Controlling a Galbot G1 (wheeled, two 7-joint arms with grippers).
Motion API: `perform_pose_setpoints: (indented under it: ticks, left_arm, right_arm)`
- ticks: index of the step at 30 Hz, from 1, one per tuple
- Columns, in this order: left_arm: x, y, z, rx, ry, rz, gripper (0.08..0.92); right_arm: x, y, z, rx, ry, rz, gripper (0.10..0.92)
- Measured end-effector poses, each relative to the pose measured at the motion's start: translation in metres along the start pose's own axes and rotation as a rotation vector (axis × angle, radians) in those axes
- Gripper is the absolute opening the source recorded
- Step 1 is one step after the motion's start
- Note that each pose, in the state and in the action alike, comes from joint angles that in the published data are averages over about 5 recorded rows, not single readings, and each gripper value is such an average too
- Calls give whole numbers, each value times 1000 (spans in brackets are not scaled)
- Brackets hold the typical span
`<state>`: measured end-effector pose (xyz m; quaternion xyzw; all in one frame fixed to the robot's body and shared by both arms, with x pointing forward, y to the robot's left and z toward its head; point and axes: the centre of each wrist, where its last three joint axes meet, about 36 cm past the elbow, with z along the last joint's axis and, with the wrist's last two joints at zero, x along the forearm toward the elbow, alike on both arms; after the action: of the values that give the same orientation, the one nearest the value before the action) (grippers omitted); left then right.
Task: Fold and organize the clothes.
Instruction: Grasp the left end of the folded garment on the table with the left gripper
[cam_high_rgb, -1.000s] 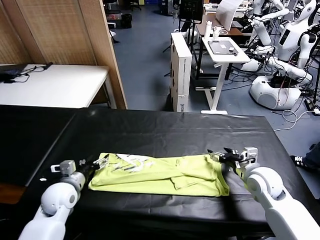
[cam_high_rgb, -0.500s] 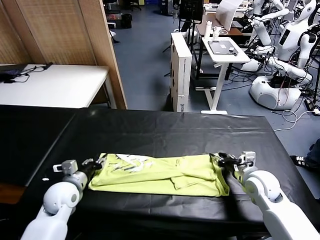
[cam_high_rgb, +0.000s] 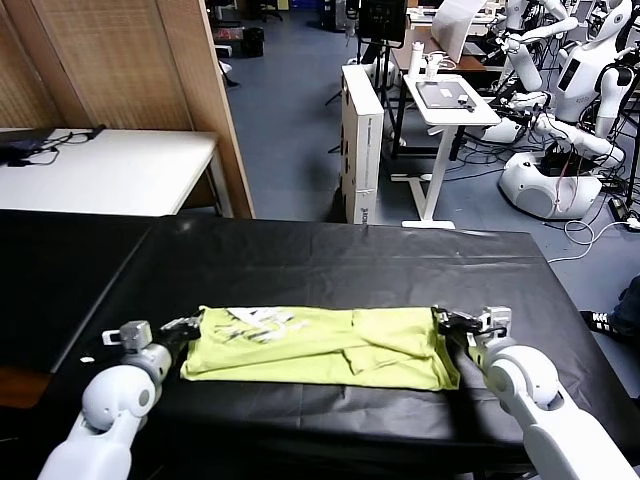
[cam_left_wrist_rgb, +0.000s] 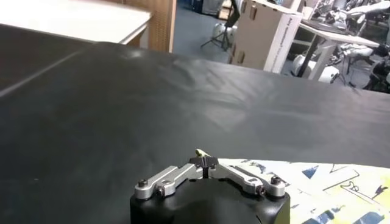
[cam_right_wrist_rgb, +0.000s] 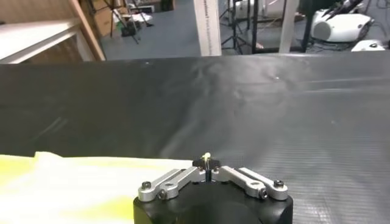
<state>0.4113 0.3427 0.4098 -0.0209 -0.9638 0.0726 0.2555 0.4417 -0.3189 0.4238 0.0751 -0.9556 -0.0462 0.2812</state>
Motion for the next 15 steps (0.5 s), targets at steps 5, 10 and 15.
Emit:
perform_pose_setpoints:
  ticks: [5, 10, 15]
  left_arm:
    - [0, -1, -2, 3, -7, 4, 154]
    - [-1, -1, -4, -1, -11, 5, 379]
    - [4, 8, -8, 5, 27, 4, 682]
  right_arm:
    - [4, 0, -5, 3, -28, -35, 379]
    - [12, -3, -8, 9, -77, -70, 698]
    - [30, -5, -13, -1, -142, -123, 890]
